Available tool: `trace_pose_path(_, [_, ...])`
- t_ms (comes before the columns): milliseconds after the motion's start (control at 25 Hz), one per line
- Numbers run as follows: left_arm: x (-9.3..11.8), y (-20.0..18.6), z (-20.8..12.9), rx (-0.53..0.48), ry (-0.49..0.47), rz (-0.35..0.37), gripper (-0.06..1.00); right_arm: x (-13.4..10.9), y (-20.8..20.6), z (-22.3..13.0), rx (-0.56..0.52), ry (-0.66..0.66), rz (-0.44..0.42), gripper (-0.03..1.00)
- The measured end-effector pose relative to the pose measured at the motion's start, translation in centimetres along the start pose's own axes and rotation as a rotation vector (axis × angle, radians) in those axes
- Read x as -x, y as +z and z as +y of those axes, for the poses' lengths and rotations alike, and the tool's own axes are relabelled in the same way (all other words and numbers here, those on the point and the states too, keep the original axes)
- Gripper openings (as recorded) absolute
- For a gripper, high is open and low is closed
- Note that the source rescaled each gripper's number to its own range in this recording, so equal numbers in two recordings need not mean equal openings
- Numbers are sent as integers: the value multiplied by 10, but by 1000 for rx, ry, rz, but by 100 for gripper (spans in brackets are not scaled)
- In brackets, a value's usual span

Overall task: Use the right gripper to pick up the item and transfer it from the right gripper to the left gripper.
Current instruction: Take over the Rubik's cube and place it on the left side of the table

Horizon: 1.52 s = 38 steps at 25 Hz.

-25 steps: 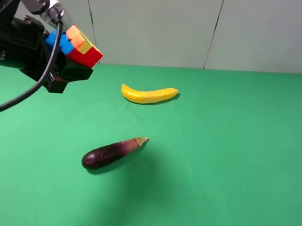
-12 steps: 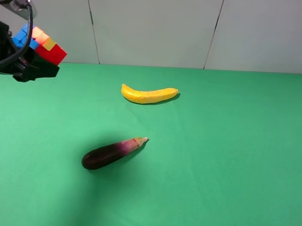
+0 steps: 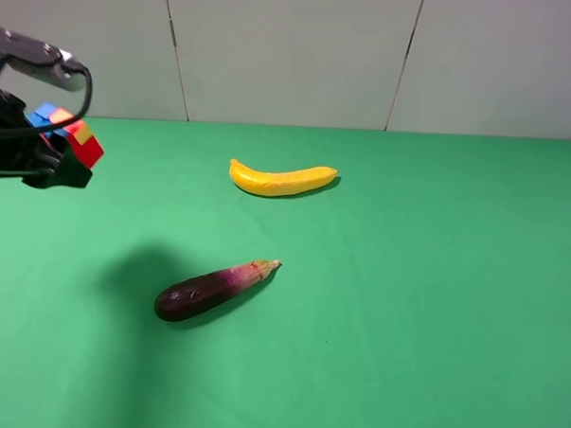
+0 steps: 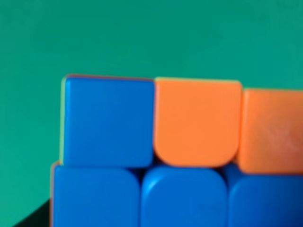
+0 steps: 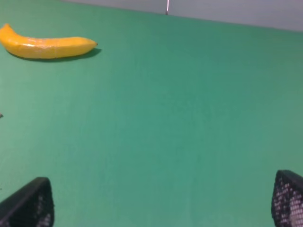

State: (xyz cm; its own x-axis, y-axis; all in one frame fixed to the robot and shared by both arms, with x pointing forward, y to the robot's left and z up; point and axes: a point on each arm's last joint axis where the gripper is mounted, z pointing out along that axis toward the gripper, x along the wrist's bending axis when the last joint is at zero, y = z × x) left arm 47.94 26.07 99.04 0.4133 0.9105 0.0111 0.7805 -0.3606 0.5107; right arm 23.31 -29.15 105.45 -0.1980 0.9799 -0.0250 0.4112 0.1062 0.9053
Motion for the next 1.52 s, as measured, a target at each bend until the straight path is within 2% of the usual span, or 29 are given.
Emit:
trace_pose_path(200, [-4,24,7,-123,-32,-53,1,0,0,0,0,0,0,99])
trace_pose_path(440, [-12,46,29,-182,-40,-85,1,0,0,0,0,0,0,99])
trace_pose_path(720, [-18,83,25,-263,-61,-100,1,0,0,0,0,0,0,99])
trace_pose_path(1080, [-24,110,22,-239,-70,-58,1,0,0,0,0,0,0,99])
trace_pose_path(1520, [-26,115,23,-220,-71,-42,1,0,0,0,0,0,0,99])
